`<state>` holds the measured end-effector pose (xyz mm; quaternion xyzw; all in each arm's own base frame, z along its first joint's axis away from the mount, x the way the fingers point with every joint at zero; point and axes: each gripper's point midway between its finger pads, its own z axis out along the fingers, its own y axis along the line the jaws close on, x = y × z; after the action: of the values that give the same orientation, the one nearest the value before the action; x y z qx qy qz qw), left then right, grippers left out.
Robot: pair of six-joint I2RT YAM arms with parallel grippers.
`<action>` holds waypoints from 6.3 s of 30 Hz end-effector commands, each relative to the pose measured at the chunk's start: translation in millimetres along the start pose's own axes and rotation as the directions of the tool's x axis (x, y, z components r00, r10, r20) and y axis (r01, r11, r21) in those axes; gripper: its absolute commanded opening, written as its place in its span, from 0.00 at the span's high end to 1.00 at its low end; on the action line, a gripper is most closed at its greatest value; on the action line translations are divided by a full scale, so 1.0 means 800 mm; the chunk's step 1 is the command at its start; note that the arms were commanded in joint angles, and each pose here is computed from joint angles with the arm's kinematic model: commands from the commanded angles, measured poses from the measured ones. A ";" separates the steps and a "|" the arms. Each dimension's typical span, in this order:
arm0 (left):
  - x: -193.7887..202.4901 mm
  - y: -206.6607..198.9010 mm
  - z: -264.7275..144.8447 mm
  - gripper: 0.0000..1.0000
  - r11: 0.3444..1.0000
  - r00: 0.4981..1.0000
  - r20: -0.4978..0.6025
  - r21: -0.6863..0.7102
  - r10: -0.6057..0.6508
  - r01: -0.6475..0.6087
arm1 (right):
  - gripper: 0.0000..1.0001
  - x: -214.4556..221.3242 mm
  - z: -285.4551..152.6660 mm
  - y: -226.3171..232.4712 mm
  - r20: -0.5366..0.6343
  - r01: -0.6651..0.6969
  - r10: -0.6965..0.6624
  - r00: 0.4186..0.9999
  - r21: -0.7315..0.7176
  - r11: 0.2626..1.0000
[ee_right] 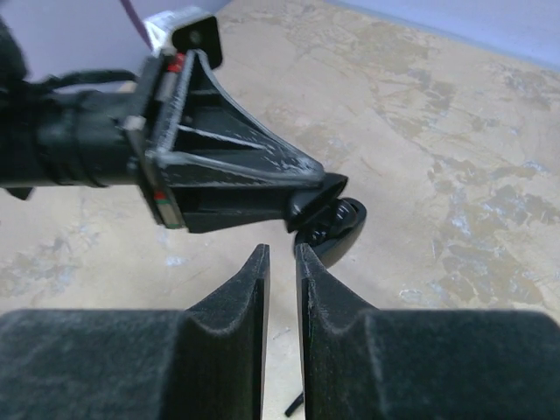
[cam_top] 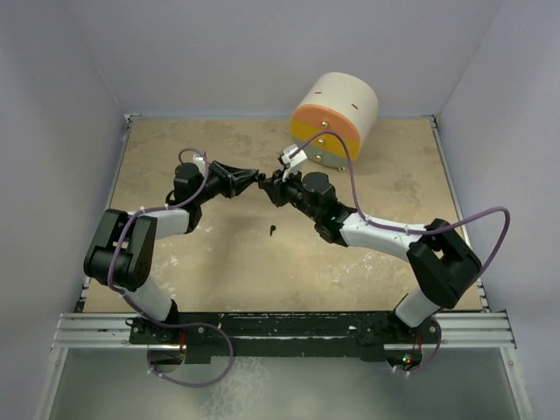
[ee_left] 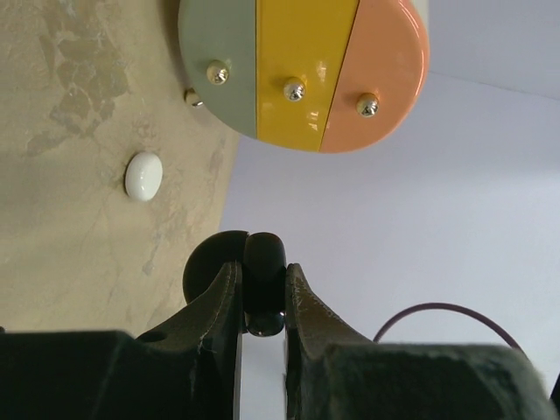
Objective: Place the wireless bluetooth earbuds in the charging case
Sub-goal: Place the earbud in the charging case, then pick up the earbud from the center of the board.
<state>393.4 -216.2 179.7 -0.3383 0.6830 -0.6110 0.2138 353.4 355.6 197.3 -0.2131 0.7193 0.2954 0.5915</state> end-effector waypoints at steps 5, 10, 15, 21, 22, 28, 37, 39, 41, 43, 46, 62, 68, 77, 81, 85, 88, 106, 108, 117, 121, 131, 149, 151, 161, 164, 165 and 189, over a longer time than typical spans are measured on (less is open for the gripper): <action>-0.006 -0.032 0.008 1.00 0.973 0.986 0.019 0.154 0.169 -0.169 | 0.77 -0.057 -0.027 0.009 0.098 -0.074 0.073 0.992 0.004 0.997; 0.000 -0.044 0.002 1.00 0.952 0.974 0.022 0.208 0.227 -0.226 | 0.76 -0.045 -0.014 -0.018 0.027 -0.108 0.105 0.994 0.138 0.985; 0.011 -0.057 -0.008 1.00 0.931 0.965 0.006 0.261 0.263 -0.255 | 0.74 -0.034 -0.002 -0.036 0.002 -0.141 0.143 0.990 0.213 0.967; 0.022 -0.056 -0.019 1.00 0.926 0.960 -0.010 0.267 0.280 -0.267 | 0.72 -0.049 -0.006 -0.055 0.043 -0.173 0.167 0.985 0.253 0.952; 0.023 -0.055 -0.020 1.00 0.927 0.960 -0.012 0.263 0.280 -0.267 | 0.71 -0.049 -0.006 -0.056 0.041 -0.170 0.165 0.985 0.257 0.951; 0.030 -0.058 -0.028 1.00 0.922 0.954 -0.024 0.263 0.299 -0.283 | 0.71 -0.044 0.000 -0.058 0.024 -0.150 0.149 0.989 0.259 0.954; 0.033 -0.053 -0.022 1.00 0.924 0.943 -0.041 0.220 0.330 -0.313 | 0.71 -0.052 0.007 -0.051 0.031 -0.132 0.128 0.991 0.224 0.966; 0.034 -0.051 -0.021 1.00 0.925 0.943 -0.046 0.215 0.331 -0.314 | 0.72 -0.052 0.008 -0.051 0.027 -0.124 0.121 0.992 0.223 0.967; 0.034 -0.048 -0.019 1.00 0.927 0.943 -0.046 0.208 0.329 -0.313 | 0.72 -0.052 0.009 -0.049 0.020 -0.117 0.115 0.993 0.209 0.971; 0.033 -0.049 -0.018 1.00 0.926 0.943 -0.042 0.207 0.331 -0.315 | 0.72 -0.049 0.011 -0.044 0.012 -0.108 0.108 0.994 0.192 0.975; 0.034 -0.050 -0.016 1.00 0.925 0.942 -0.047 0.210 0.332 -0.316 | 0.72 -0.040 0.013 -0.042 -0.005 -0.104 0.106 0.994 0.180 0.978; 0.043 -0.052 -0.005 1.00 0.924 0.939 -0.066 0.214 0.338 -0.318 | 0.72 -0.025 0.015 -0.027 -0.036 -0.088 0.093 0.995 0.124 0.988; 0.043 -0.051 -0.003 1.00 0.925 0.939 -0.069 0.211 0.337 -0.316 | 0.72 -0.023 0.010 -0.030 -0.038 -0.090 0.097 0.995 0.139 0.986; 0.048 -0.052 -0.002 1.00 0.925 0.936 -0.097 0.218 0.338 -0.311 | 0.72 -0.028 0.009 -0.027 -0.035 -0.054 0.058 0.998 0.116 0.992; 0.052 -0.053 -0.001 1.00 0.924 0.932 -0.125 0.225 0.341 -0.308 | 0.72 -0.032 0.010 -0.020 -0.031 -0.029 0.032 0.999 0.079 0.996; 0.057 -0.051 0.001 1.00 0.926 0.928 -0.151 0.227 0.340 -0.303 | 0.72 -0.033 0.009 -0.013 -0.028 0.001 0.000 1.000 0.036 0.999; 0.061 -0.047 0.002 1.00 0.928 0.926 -0.168 0.224 0.337 -0.297 | 0.72 -0.031 0.007 -0.006 -0.029 0.034 -0.034 0.999 -0.004 0.999; 0.073 -0.042 0.001 1.00 0.934 0.911 -0.248 0.231 0.329 -0.274 | 0.73 -0.042 -0.013 0.018 0.049 0.110 -0.104 0.993 -0.132 0.985; 0.074 -0.040 0.002 1.00 0.935 0.910 -0.255 0.227 0.326 -0.272 | 0.73 -0.043 -0.014 0.019 0.052 0.117 -0.111 0.992 -0.136 0.984; 0.075 -0.037 0.003 1.00 0.937 0.906 -0.269 0.223 0.325 -0.270 | 0.73 -0.038 -0.016 0.015 0.042 0.126 -0.121 0.992 -0.126 0.984; 0.076 -0.036 0.002 1.00 0.939 0.907 -0.274 0.218 0.321 -0.267 | 0.73 -0.037 -0.013 -0.001 0.022 0.105 -0.103 0.994 -0.065 0.992; 0.073 -0.033 0.000 1.00 0.938 0.909 -0.251 0.193 0.331 -0.288 | 0.72 -0.050 -0.016 -0.042 0.019 0.029 -0.031 0.999 0.101 0.994; 0.024 -0.016 -0.005 1.00 0.953 0.952 -0.087 0.099 0.294 -0.286 | 0.71 -0.043 -0.021 -0.064 -0.022 -0.042 0.046 0.999 0.171 0.984; 0.005 -0.006 -0.013 1.00 0.962 0.963 -0.025 0.064 0.268 -0.266 | 0.70 -0.030 -0.018 -0.061 -0.062 -0.053 0.063 0.996 0.161 0.986; -0.036 0.022 -0.062 1.00 0.978 0.965 0.162 -0.025 0.207 -0.206 | 0.68 0.099 -0.010 -0.040 -0.410 -0.098 0.184 0.893 0.222 0.970; -0.031 0.019 -0.070 1.00 0.976 0.962 0.166 -0.029 0.218 -0.216 | 0.67 0.132 -0.017 -0.024 -0.480 -0.111 0.228 0.847 0.260 0.959; -0.029 0.019 -0.073 1.00 0.976 0.962 0.167 -0.029 0.218 -0.216 | 0.66 0.138 -0.017 -0.020 -0.485 -0.121 0.244 0.840 0.271 0.955; 0.004 0.020 -0.108 1.00 0.976 0.967 0.136 0.012 0.214 -0.217 | 0.51 0.193 -0.015 -0.011 -0.501 -0.161 0.406 0.764 0.461 0.873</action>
<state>326.6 -159.1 163.2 -0.3172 0.7018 -0.5562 0.3124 308.9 346.2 33.4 -0.0805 0.9352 0.1640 0.3033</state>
